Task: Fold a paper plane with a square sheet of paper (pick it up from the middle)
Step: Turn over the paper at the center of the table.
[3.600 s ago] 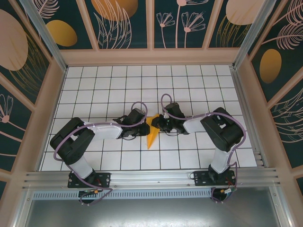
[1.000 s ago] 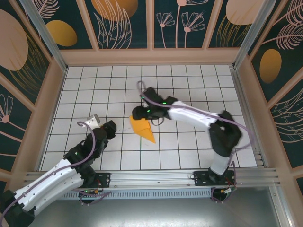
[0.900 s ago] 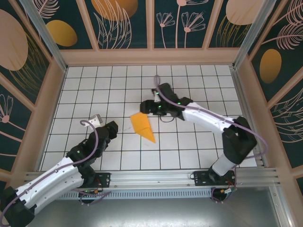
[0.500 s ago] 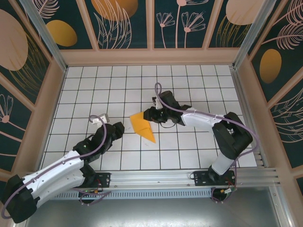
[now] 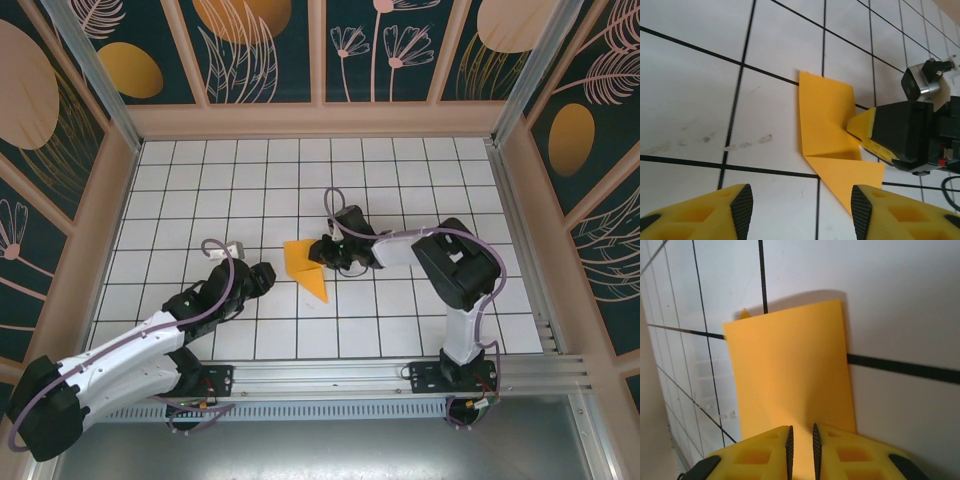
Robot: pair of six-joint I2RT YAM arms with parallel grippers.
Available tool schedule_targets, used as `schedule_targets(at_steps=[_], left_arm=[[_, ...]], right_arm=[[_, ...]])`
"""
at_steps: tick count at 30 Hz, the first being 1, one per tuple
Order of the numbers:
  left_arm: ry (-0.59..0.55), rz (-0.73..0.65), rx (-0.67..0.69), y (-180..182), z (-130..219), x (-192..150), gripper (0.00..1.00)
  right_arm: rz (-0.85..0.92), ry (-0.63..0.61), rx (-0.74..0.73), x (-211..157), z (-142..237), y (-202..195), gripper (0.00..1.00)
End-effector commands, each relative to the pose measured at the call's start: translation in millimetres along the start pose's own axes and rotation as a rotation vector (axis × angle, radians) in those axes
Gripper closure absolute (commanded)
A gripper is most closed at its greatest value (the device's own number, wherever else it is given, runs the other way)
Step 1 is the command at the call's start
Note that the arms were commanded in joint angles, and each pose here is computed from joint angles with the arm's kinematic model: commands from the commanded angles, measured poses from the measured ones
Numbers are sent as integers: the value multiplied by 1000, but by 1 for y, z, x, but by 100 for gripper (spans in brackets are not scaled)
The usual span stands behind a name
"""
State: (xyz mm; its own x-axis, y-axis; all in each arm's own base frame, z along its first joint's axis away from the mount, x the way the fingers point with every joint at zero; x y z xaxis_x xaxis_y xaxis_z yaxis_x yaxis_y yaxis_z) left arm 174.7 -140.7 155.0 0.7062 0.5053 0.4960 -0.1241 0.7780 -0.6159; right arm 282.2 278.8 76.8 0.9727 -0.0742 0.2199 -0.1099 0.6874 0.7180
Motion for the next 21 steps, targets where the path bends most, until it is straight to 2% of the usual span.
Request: schedule_targets(at_steps=[1, 3, 6, 8, 14, 19, 21], left_arm=[[51, 42, -69, -5, -1, -5, 44], [85, 62, -97, 0, -2, -13, 44], [102, 73, -137, 2, 0, -17, 43], [95, 61, -162, 2, 3, -17, 42], [105, -19, -168, -3, 12, -14, 38], [99, -61, -145, -8, 18, -7, 37], [92, -66, -144, -11, 21, -5, 36]], right_arm=[[-124, -49, -32, -18, 9, -21, 76], [-182, -68, -25, -29, 13, -29, 76], [-167, -74, 55, -33, 17, -22, 74], [-139, -87, 35, -33, 25, -17, 74], [33, -198, -39, -28, 77, 9, 66], [90, -267, -53, -41, 119, 14, 60], [103, -305, -44, -48, 133, 14, 53]])
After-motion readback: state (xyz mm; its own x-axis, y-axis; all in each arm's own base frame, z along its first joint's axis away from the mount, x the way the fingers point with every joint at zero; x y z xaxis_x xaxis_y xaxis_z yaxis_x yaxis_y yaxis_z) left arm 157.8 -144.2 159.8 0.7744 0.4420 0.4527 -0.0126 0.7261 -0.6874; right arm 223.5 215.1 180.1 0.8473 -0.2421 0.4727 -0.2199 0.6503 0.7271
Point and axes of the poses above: each hand's point on the last joint's axis, 136 mm out from that joint toward the fingers, its own z axis back along the fingers, its own y axis along the line the jaws close on, x = y × z, the point moved 8 cm from there along z, back along the fingers, and after that the axes turned 5 degrees about z, right-handed, at the moved point
